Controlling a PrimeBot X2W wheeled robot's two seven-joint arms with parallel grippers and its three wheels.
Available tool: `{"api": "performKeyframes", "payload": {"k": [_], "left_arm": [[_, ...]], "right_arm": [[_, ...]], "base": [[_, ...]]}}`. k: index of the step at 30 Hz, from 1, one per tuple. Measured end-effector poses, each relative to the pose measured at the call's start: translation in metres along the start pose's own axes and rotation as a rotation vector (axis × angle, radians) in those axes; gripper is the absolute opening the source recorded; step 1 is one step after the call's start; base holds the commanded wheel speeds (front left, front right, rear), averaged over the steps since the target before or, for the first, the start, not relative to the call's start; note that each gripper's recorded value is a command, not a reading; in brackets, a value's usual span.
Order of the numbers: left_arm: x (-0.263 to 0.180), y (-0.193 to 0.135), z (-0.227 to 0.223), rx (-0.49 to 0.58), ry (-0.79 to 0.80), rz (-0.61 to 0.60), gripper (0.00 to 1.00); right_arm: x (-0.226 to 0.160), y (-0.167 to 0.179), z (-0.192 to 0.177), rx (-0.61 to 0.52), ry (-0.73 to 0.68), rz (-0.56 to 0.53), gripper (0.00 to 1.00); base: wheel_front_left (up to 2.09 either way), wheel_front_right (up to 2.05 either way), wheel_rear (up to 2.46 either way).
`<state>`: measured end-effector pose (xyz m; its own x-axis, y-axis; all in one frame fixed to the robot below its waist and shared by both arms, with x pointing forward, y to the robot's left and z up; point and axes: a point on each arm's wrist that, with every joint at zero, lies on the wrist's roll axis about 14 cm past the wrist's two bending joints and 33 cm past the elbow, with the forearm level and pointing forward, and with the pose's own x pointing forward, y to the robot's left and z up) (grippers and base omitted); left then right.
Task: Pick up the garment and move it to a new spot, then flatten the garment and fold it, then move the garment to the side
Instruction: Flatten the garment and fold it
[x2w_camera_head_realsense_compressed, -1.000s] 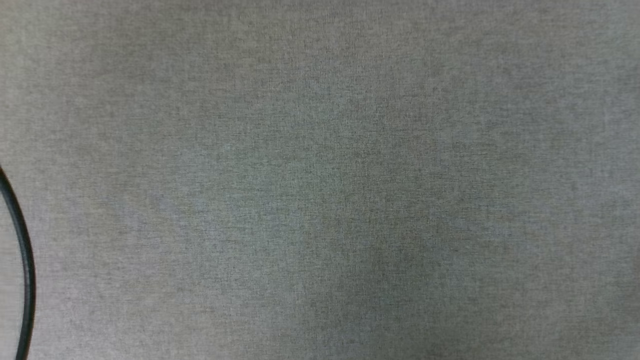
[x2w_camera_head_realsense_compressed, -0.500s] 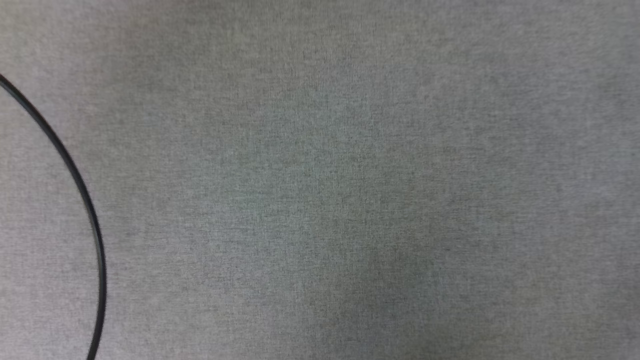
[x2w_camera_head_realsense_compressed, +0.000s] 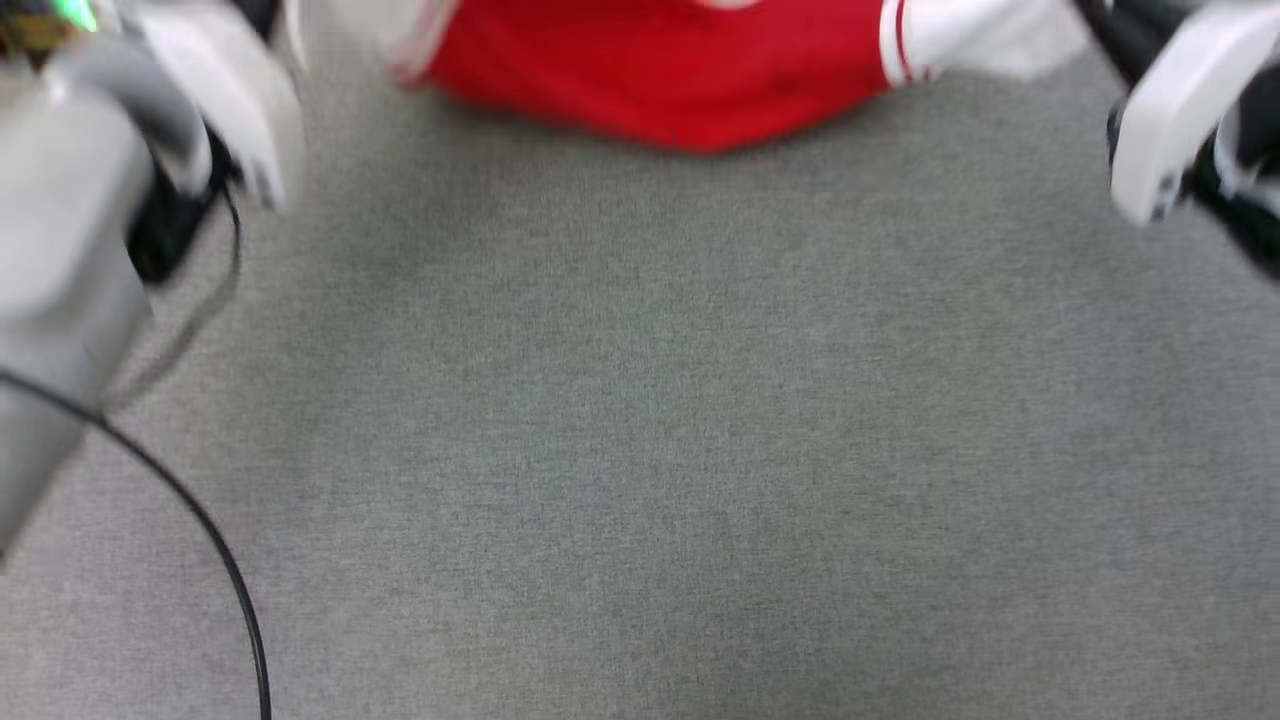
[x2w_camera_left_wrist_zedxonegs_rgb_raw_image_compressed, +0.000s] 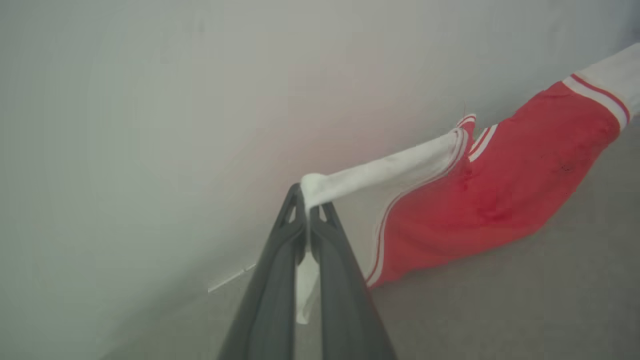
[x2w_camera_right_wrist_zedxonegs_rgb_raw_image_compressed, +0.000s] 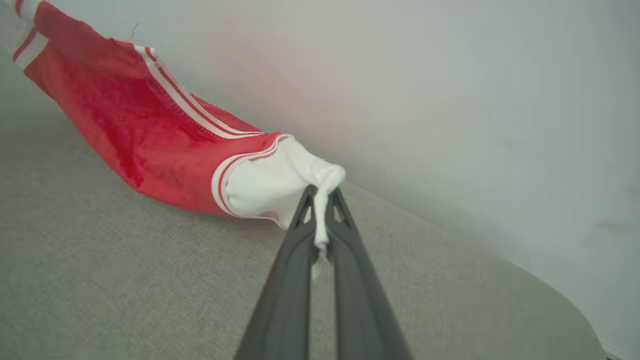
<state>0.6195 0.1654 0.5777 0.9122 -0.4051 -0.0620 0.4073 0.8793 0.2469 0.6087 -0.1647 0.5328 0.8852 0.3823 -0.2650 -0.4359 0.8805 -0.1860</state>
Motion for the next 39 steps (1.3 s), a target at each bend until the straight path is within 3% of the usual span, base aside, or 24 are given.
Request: {"api": "performKeyframes", "payload": {"k": [10, 22, 33, 39], "left_arm": [[-0.104, -0.051, -0.085, -0.177, 0.176, 0.034, 0.00], [-0.241, -0.072, -0.142, -0.275, 0.390, 0.167, 0.00], [-0.307, -0.103, -0.170, -0.336, 0.543, 0.195, 0.00], [-0.309, -0.116, -0.175, -0.372, 0.558, 0.203, 0.00]], "right_arm": [[-0.078, 0.031, -0.075, 0.030, 0.147, 0.058, 0.00], [-0.190, 0.060, -0.160, 0.114, 0.335, 0.088, 0.00], [-0.276, 0.093, -0.222, 0.241, 0.536, 0.128, 0.00], [-0.287, 0.100, -0.235, 0.279, 0.571, 0.119, 0.00]], "base": [[0.00, 0.00, 0.00], [0.00, 0.00, 0.00], [0.00, 0.00, 0.00], [0.00, 0.00, 0.00]]}}
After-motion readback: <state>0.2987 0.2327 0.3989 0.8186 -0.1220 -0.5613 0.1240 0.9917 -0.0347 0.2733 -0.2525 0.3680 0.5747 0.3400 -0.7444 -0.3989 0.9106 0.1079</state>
